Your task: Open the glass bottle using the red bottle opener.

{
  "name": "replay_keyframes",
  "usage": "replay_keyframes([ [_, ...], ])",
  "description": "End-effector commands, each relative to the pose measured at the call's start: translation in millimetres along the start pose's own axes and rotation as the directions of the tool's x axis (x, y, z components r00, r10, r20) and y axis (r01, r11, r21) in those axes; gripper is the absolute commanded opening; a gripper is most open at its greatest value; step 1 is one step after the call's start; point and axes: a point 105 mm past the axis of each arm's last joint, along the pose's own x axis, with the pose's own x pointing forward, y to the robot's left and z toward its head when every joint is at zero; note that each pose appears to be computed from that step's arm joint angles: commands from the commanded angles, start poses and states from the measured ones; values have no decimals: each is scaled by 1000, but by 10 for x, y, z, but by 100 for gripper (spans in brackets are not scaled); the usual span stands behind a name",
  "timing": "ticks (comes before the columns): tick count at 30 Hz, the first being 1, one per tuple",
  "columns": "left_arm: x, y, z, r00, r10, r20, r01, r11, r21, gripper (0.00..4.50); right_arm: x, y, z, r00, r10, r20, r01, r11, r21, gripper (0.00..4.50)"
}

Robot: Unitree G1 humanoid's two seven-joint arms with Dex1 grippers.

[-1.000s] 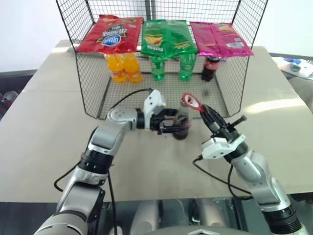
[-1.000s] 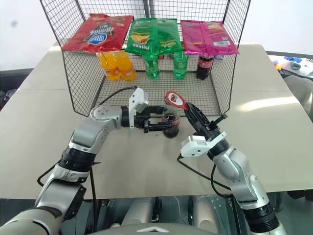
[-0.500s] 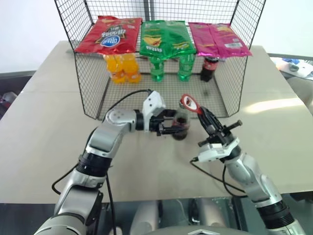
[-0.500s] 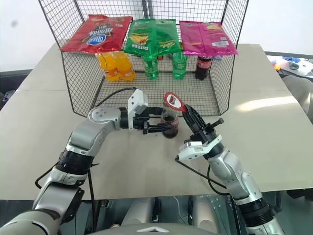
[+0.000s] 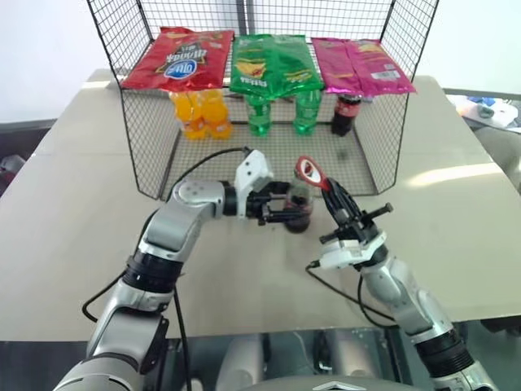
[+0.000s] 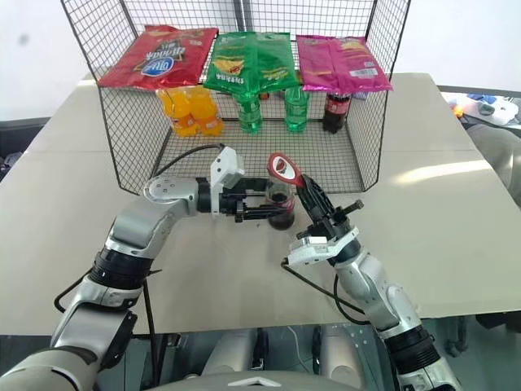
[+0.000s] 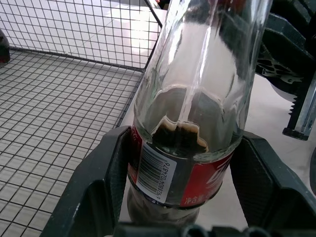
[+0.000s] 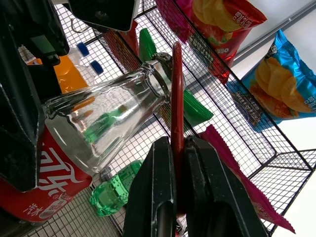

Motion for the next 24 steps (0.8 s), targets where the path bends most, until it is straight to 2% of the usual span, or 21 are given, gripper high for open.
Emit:
replay_keyframes([
  [1,55,-121,211,997,-56,43,54,997,61,255,-88,333,-72,993,109,-48,-111,993,-31,0],
  [8,56,-121,225,998,-58,37,56,997,58,255,-151,396,-131,989,131,-72,-137,987,-81,0],
  [24,78,-100,98,999,-45,8,45,996,76,255,-300,99,-284,950,296,-97,-310,929,-202,0],
])
